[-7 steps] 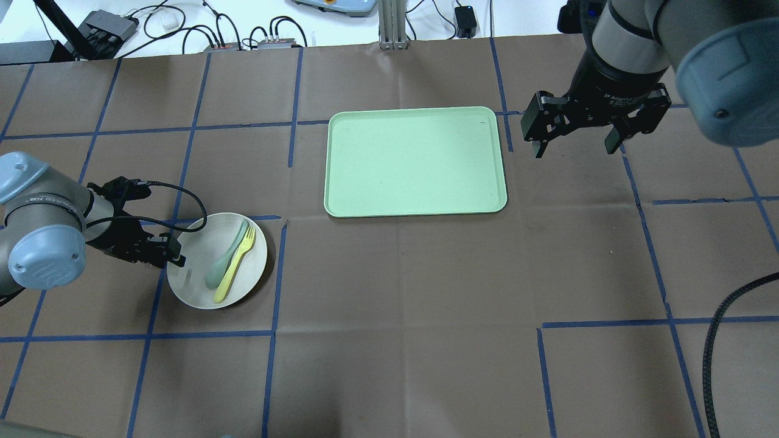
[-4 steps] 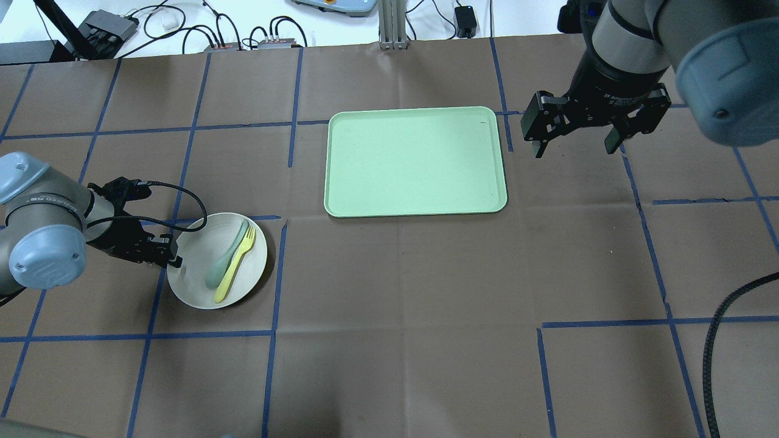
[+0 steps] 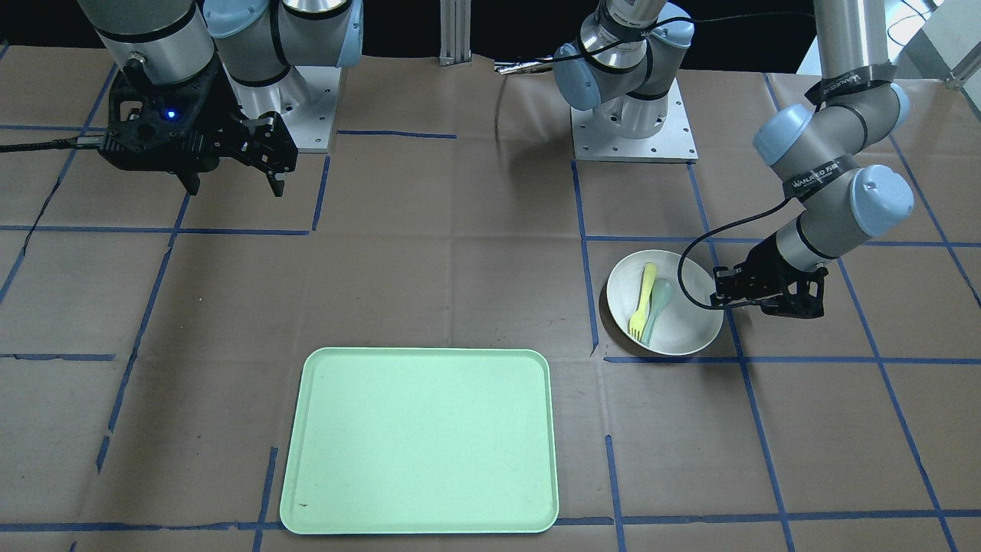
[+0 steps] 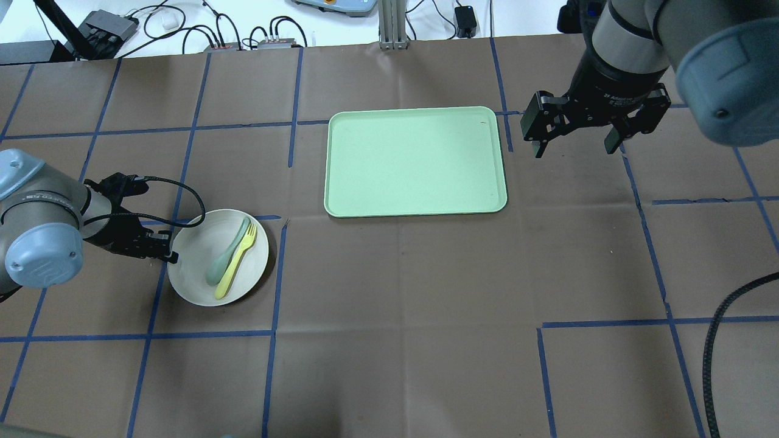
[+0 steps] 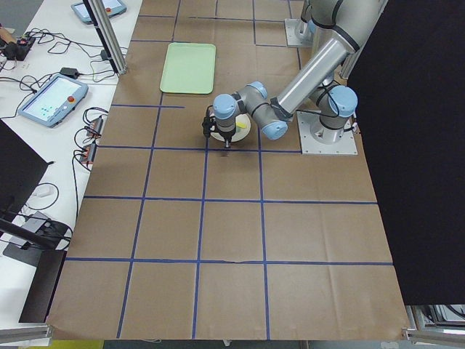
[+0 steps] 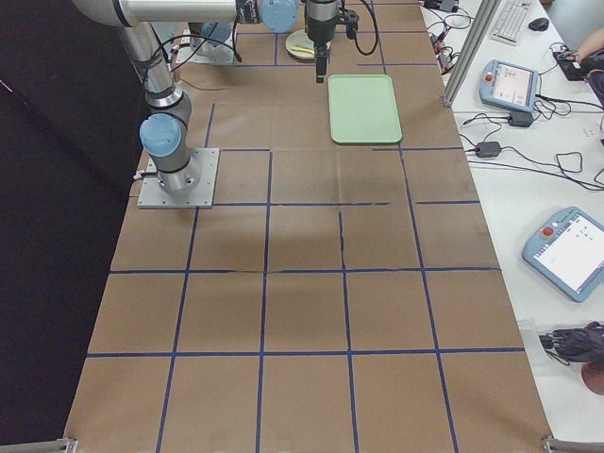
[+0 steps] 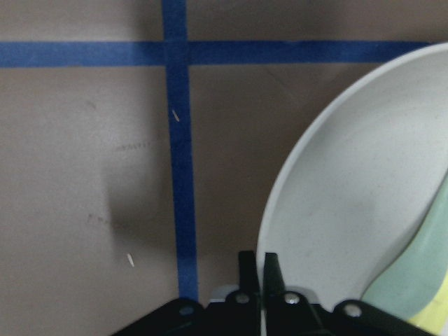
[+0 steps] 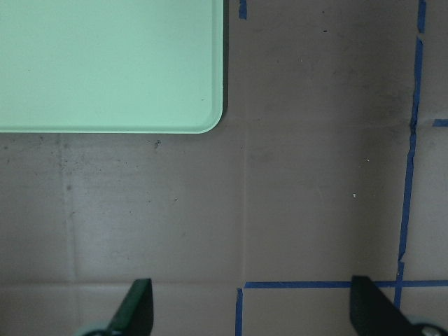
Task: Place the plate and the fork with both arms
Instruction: 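Slide the plate with the left gripper onto the green tray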
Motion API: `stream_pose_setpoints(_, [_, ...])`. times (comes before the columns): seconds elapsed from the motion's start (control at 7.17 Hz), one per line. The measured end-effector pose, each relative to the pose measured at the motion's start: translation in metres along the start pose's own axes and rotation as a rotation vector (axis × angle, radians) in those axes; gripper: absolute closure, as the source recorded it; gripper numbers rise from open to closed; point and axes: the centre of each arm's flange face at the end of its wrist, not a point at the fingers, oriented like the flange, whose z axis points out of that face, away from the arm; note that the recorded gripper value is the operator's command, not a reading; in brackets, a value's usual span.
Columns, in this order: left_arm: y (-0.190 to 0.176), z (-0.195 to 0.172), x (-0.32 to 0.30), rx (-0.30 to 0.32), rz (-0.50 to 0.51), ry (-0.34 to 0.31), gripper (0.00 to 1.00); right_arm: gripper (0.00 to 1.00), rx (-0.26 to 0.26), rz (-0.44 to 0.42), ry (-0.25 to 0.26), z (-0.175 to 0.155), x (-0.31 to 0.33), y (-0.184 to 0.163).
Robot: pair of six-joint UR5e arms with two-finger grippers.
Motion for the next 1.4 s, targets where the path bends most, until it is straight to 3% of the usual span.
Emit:
stream_pose_setpoints(0.28, [-0.006, -0.006, 0.020, 0.043, -0.062, 0.050, 1.00, 0.00, 0.000, 0.000, 0.000, 0.000, 0.000, 0.000])
stream_pose_setpoints(0.56, [-0.022, -0.014, 0.079, 0.073, -0.105, 0.088, 1.00, 0.00, -0.001, 0.000, 0.000, 0.000, 0.000, 0.000])
stream_pose_setpoints(0.84, [-0.068, -0.023, 0.160, 0.091, -0.115, 0.093, 1.00, 0.00, -0.001, 0.000, 0.000, 0.000, 0.000, 0.000])
stream_pose_setpoints(1.12, [-0.128, -0.004, 0.224, 0.082, -0.097, 0.105, 1.00, 0.00, -0.002, 0.000, 0.000, 0.000, 0.000, 0.000])
stream_pose_setpoints(1.4, [-0.166, 0.021, 0.289, 0.071, -0.081, 0.128, 1.00, 0.00, -0.002, 0.000, 0.000, 0.000, 0.000, 0.000])
